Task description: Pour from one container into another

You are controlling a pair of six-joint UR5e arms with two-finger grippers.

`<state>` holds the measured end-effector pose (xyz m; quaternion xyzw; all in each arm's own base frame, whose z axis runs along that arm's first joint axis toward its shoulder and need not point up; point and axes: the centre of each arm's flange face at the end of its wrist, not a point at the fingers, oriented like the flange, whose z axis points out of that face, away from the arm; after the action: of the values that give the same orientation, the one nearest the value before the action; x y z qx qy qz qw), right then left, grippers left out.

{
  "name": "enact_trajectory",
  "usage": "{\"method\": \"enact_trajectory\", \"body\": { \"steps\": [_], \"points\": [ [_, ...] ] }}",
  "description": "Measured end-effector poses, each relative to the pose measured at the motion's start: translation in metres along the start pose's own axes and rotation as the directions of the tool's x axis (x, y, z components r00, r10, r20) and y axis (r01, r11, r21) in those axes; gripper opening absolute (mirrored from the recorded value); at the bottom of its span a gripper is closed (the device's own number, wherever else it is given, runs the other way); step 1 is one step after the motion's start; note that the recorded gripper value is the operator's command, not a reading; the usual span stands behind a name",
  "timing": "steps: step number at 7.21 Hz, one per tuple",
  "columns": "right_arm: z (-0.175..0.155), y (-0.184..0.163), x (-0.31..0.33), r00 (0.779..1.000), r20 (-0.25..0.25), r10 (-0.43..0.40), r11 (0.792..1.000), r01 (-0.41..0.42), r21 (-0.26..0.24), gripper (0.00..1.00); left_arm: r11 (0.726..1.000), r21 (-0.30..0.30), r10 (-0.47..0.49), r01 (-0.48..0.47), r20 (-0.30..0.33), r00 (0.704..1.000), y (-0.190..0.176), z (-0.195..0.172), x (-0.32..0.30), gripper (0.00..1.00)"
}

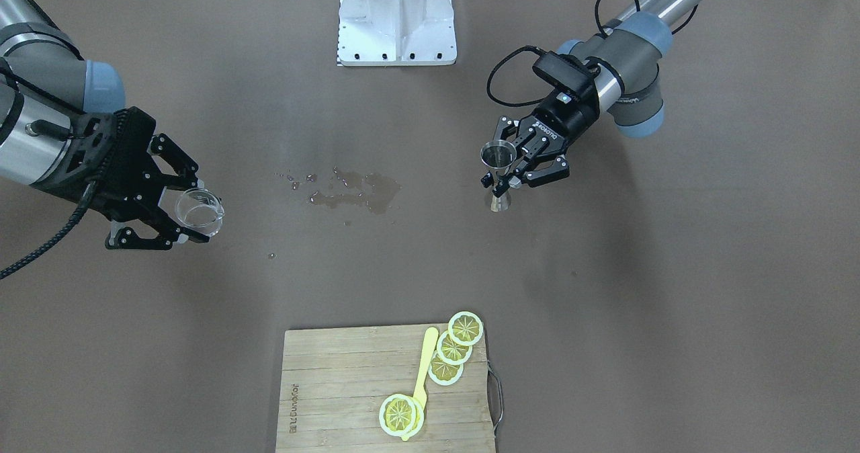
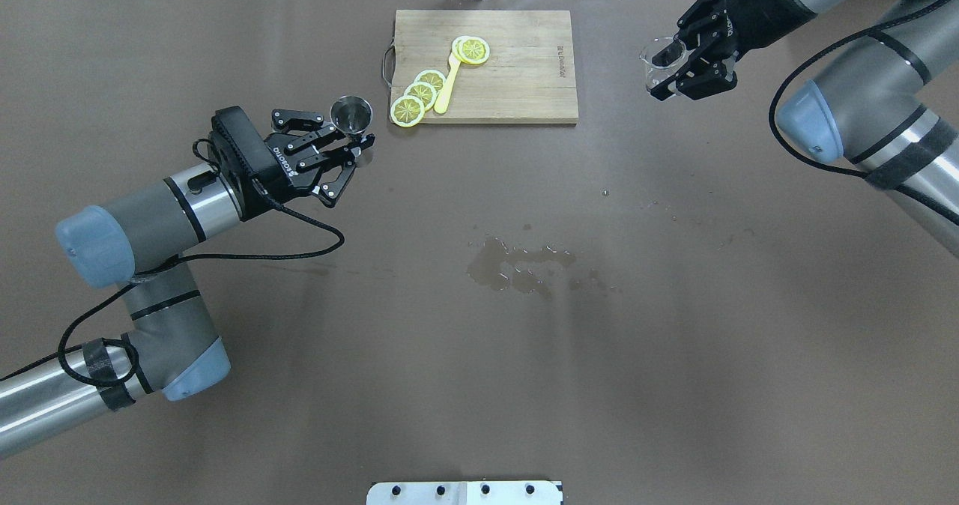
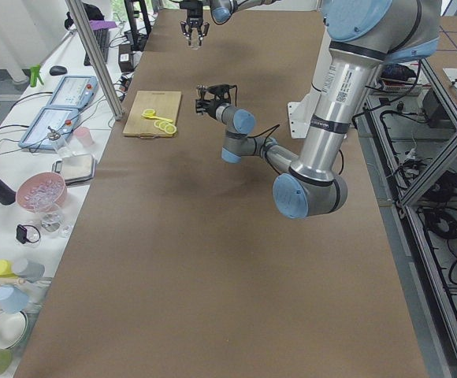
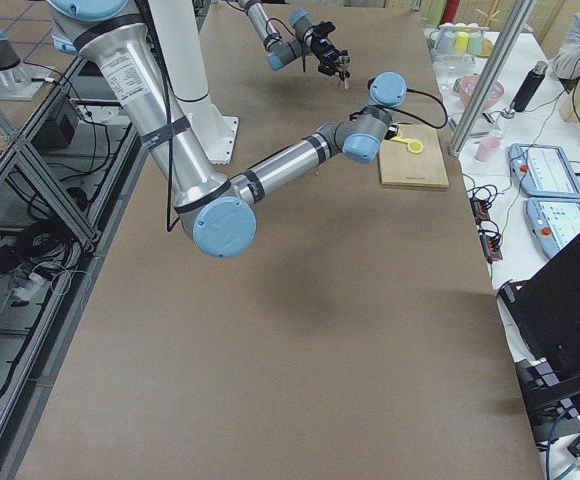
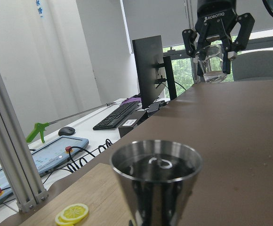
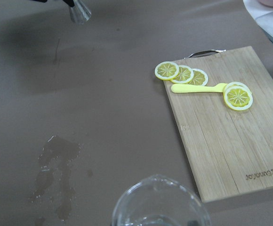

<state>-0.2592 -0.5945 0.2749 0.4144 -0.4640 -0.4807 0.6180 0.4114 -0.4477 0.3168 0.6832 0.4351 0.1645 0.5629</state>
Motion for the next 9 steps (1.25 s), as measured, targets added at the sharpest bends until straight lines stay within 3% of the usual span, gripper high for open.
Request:
{"method": "enact_trajectory", "body": {
  "steps": [2, 5, 8, 9],
  "points": [
    [0.003, 0.018, -0.008, 0.999, -0.009, 0.04, 0.996, -0.039, 0.084, 0.0, 1.0, -0.011, -0.014, 0.014, 0.011, 1.0, 0.008, -0.008, -0.007, 0.0],
    [0.007, 0.073, -0.025, 0.999, -0.01, 0.039, 0.989, -0.037, 0.145, 0.0, 0.997, -0.002, -0.072, 0.073, 0.032, 0.997, 0.007, -0.012, -0.019, 0.0],
    [0.015, 0.127, -0.036, 0.999, -0.021, 0.039, 0.979, -0.034, 0.203, 0.0, 0.996, -0.001, -0.092, 0.092, 0.112, 0.99, 0.015, -0.016, -0.032, 0.0],
    [0.029, 0.146, -0.042, 0.999, -0.03, 0.036, 0.975, -0.028, 0.222, 0.0, 0.99, -0.001, -0.142, 0.144, 0.142, 0.98, 0.021, -0.021, -0.037, 0.0]
  ]
}}
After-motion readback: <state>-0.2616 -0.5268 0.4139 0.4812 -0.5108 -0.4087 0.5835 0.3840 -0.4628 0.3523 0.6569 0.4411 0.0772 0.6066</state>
